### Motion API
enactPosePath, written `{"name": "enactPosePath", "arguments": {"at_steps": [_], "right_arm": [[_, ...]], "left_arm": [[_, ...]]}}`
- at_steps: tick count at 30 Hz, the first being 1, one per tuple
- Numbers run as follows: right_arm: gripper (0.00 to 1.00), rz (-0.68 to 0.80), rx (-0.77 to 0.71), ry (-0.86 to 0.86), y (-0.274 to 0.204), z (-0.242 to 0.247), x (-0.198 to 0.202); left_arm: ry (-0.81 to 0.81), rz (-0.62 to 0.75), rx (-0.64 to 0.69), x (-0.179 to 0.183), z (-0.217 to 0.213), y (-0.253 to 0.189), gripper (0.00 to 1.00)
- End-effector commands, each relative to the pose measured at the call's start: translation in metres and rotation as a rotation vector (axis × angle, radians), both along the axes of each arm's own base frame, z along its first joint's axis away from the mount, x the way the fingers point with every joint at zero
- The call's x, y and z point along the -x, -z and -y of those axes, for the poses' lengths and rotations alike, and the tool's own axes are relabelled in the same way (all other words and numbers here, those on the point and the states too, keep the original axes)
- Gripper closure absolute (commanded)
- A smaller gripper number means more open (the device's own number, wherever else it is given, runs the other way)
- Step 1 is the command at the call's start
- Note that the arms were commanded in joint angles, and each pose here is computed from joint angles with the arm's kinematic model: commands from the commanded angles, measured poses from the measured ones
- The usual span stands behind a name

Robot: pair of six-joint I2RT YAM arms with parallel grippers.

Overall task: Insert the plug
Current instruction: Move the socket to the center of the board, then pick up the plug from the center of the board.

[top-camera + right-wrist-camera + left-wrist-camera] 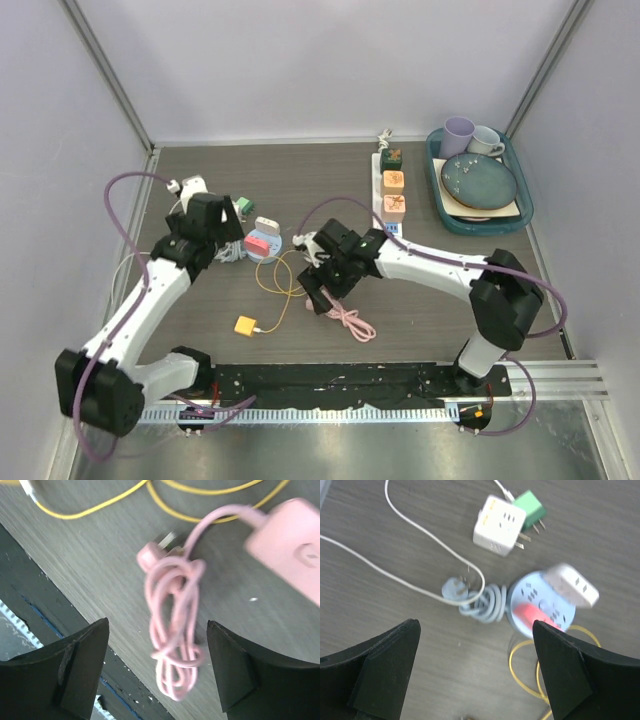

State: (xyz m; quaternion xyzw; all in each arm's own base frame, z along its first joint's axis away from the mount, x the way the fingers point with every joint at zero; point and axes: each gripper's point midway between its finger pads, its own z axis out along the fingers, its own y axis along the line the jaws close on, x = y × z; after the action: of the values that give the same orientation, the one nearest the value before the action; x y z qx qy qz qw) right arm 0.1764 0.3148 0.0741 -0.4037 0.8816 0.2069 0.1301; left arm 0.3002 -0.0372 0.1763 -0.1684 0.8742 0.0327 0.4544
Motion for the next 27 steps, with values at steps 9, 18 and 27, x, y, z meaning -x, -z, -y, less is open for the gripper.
{"name": "enactPosePath", "arguments": {"at_steps": [9, 18, 27], "right_arm": [[0.16, 0.143, -0.204, 0.242, -0.044, 0.043, -0.065], [0.16, 0.128, -0.198, 0.305, -0.028, 0.067, -0.074], [0.17, 0.115, -0.176, 0.316, -0.016, 0.071, -0.076]], "left_arm": [[0.004, -0.198, -0.014, -0.12, -0.02, 0.02, 0.0], [0.067, -0.382, 0.026, -0.143, -0.017, 0.071, 0.03], [0.102, -0.455, 0.041, -0.151, -0.01, 0.096, 0.13]]}}
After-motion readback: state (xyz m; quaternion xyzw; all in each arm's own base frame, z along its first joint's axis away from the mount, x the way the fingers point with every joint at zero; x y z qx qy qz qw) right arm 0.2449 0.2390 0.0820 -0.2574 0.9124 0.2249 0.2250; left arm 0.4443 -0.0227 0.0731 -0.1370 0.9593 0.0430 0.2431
